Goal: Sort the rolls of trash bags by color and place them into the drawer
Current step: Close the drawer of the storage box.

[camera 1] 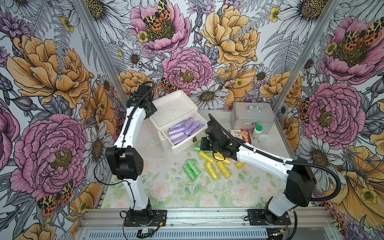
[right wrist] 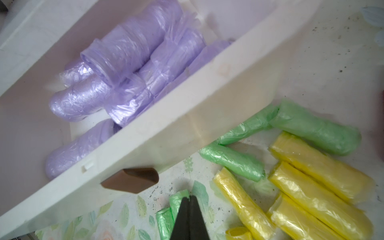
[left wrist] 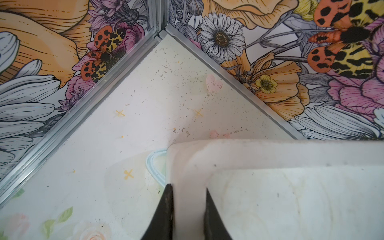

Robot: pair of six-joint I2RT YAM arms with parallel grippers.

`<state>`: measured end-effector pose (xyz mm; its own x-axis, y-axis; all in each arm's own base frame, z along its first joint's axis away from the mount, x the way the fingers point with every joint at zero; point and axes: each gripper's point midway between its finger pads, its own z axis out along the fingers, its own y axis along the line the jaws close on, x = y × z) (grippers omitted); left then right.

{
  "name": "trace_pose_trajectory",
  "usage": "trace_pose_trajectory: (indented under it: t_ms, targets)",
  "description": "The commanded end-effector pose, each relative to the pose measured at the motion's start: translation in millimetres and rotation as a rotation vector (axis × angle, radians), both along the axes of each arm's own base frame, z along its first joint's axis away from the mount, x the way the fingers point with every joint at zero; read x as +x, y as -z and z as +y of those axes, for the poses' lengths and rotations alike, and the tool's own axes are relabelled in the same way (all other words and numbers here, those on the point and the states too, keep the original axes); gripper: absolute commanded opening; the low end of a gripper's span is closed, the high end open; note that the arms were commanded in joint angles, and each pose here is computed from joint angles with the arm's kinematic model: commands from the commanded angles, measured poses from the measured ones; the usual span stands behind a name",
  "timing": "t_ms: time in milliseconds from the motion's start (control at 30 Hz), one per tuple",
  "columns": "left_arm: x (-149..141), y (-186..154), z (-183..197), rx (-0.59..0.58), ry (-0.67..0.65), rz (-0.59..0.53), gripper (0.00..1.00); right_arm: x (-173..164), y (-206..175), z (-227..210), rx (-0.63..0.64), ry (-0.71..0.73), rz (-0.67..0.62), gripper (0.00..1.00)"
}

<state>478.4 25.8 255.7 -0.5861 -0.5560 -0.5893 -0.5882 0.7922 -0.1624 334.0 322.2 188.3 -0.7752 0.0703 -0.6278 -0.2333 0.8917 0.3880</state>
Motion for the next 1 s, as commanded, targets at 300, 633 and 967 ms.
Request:
trace_pose_trajectory:
  t_ms: [300,633,967]
  targets:
    - [-21,40,-49,-0.192,0.071,0.134,0.00,11,-2,10,0.023,-0.009,0.002,0.00]
    - [-22,42,-49,-0.198,0.066,0.139,0.00,16,-7,18,0.034,-0.018,-0.003,0.00]
    - [-23,34,-49,-0.211,0.059,0.119,0.00,31,-25,44,0.060,-0.083,-0.042,0.00]
